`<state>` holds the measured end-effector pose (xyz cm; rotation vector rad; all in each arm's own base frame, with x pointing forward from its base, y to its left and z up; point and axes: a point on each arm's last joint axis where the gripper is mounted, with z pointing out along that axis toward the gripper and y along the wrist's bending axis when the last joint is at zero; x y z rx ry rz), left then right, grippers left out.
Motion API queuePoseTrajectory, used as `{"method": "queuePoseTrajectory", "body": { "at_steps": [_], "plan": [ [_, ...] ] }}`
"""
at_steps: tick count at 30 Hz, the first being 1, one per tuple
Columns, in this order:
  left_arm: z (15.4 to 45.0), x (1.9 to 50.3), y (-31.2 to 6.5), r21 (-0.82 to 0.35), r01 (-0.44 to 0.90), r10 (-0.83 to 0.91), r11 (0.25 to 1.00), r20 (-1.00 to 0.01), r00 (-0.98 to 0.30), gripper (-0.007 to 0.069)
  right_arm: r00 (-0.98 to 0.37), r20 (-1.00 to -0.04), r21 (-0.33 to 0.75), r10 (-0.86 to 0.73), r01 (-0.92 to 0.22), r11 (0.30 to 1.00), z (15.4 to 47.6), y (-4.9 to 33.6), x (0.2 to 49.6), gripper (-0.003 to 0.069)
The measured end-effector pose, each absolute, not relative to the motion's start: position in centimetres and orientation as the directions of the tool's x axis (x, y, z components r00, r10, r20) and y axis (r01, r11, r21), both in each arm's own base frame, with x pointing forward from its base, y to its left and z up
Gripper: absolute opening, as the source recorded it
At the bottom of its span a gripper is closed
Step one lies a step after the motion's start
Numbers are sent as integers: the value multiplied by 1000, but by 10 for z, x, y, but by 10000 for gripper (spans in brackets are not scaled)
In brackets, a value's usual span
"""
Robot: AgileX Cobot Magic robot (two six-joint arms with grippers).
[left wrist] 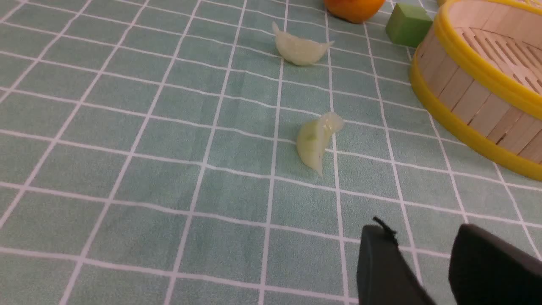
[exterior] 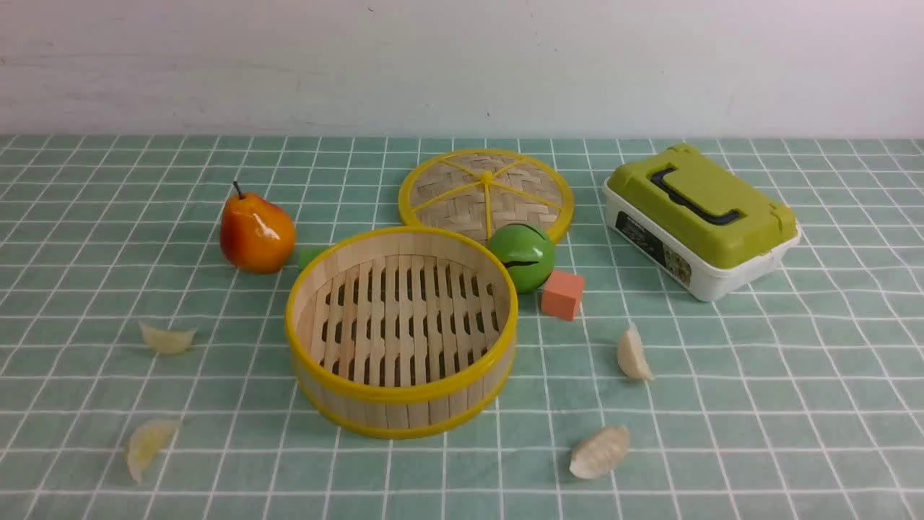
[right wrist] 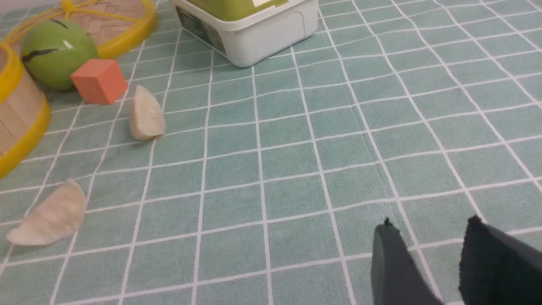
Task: Put the dumplings into the steamer on the table with the blue tablecloth.
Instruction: 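Reach for and grasp a dumpling on the table with the left gripper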
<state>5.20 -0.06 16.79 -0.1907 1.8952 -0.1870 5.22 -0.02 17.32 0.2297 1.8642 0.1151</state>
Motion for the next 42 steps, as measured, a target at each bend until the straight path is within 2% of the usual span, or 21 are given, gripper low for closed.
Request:
{"method": "queuePoseTrajectory", "body": {
  "at_steps": [29, 35, 42],
  "plan": [
    [168, 52, -1, -222, -40, -223, 974, -920, -323, 237, -287, -933, 195, 216, 100, 976, 173, 0, 52, 240],
    [168, 52, 1, -170, -42, -174, 985, -932, -319, 237, -287, -933, 195, 216, 100, 976, 173, 0, 52, 240],
    [168, 52, 2, -162, -42, -167, 986, -933, -318, 237, -279, -936, 195, 216, 99, 976, 174, 0, 52, 240]
  ]
}}
